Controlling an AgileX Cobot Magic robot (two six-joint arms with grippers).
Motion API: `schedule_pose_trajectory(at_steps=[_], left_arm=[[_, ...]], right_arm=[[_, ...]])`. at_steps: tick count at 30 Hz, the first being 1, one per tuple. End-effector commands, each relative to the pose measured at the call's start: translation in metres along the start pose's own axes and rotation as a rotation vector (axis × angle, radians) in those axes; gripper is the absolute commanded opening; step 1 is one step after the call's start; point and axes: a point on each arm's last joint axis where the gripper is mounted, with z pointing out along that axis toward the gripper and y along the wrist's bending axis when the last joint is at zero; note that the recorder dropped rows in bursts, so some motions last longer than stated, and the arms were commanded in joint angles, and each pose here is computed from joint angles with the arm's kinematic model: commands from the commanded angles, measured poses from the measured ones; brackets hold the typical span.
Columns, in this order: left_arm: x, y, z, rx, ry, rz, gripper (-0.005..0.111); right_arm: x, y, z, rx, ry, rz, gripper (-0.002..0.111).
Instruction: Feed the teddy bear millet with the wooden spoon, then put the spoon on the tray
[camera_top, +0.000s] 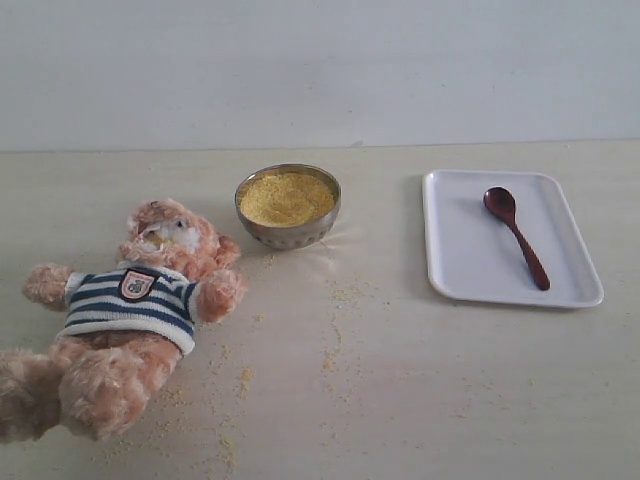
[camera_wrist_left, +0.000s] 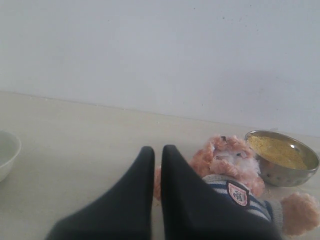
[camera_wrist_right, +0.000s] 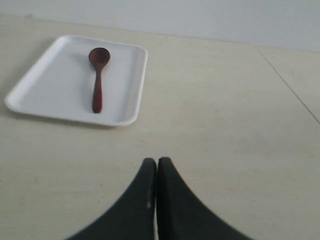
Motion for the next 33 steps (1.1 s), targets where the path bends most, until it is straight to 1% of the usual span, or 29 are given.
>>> schedule_pose_trajectory(at_steps=[1,7,9,12,18,20,23,27,33], left_arm=[[0.0,0.0,0.0,0.004,-0.012,-0.011,0.005],[0.0,0.0,0.0,0.004,-0.012,-0.011,0.005],[0.0,0.0,0.0,0.004,-0.012,-0.011,0.005],[0.0,0.0,0.0,0.004,-0.012,-0.011,0.005],[0.0,0.0,0.0,0.004,-0.012,-0.011,0.005],[0.0,0.0,0.0,0.004,-0.012,-0.011,0.005],[0.0,0.0,0.0,0.004,-0.012,-0.011,0.005],[0.0,0.0,0.0,0.004,-0.012,-0.011,0.005],[0.0,0.0,0.0,0.004,-0.012,-0.011,0.005]], right_arm=[[-0.003,0.006,0.0,-0.06,-0.041,0.088,0.0],[-0.003,0.007,0.0,-0.08,-0.038,0.128,0.0],[-0.003,0.01,0.0,-0.109,-0.035,0.179,0.0],[-0.004,0.015,-0.001,-0.161,-0.041,0.214,0.0],[-0.01,0.015,-0.002,-0.176,-0.111,0.188,0.0],[-0.007,0.014,-0.001,-0.151,-0.081,0.18,0.0],[-0.007,0.01,-0.001,-0.075,-0.079,0.13,0.0],[-0.006,0.005,-0.001,0.014,-0.073,0.153,0.0],[-0.006,0.005,-0.001,0.022,-0.072,0.153,0.0]])
